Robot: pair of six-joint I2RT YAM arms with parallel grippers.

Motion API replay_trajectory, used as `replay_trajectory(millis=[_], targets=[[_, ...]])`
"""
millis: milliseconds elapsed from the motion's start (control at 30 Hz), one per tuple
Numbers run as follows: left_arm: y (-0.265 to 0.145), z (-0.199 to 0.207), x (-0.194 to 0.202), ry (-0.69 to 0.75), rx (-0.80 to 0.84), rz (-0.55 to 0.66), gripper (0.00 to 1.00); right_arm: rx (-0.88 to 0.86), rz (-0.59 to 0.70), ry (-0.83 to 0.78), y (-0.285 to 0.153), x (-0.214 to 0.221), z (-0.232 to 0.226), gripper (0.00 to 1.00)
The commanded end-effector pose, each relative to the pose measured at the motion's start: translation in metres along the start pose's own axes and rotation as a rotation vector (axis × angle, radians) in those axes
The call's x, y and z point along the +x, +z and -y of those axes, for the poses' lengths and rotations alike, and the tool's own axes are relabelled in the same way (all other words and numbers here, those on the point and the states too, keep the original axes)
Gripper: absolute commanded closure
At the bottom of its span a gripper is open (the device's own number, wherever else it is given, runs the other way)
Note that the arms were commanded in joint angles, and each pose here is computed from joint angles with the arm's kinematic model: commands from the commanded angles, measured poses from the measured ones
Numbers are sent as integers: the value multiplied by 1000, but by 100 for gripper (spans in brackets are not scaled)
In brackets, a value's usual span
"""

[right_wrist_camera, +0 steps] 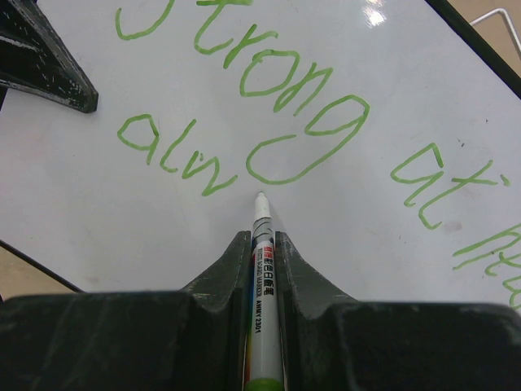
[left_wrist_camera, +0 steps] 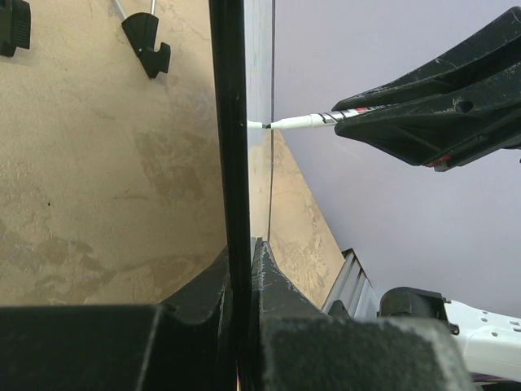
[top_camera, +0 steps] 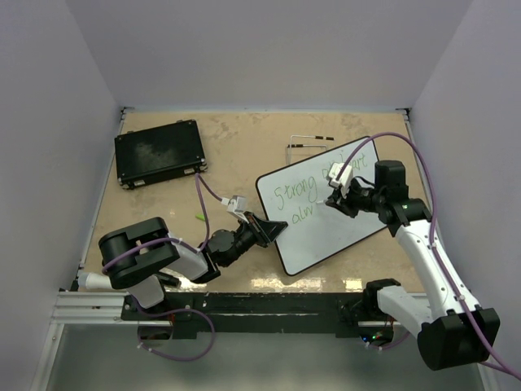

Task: Write a sentence on the whiteboard

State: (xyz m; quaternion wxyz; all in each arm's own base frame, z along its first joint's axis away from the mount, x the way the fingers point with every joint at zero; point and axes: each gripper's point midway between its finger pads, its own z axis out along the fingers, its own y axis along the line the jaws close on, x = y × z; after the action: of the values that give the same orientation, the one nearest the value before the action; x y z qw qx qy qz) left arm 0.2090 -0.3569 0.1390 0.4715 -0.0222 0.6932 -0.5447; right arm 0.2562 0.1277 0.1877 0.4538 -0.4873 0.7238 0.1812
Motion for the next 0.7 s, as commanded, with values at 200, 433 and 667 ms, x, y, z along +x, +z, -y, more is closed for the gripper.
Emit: replay_trajectory(millis=[200, 433, 667], targets=[[3, 27, -13, 80, 128, 56, 100, -40, 38, -23, 6, -9, -4, 100], [4, 28, -13, 81, 130, 56, 100, -78, 29, -42, 6, -8, -12, 100], [4, 27, -14, 82, 128, 59, 100, -109, -4, -63, 4, -1, -17, 100]])
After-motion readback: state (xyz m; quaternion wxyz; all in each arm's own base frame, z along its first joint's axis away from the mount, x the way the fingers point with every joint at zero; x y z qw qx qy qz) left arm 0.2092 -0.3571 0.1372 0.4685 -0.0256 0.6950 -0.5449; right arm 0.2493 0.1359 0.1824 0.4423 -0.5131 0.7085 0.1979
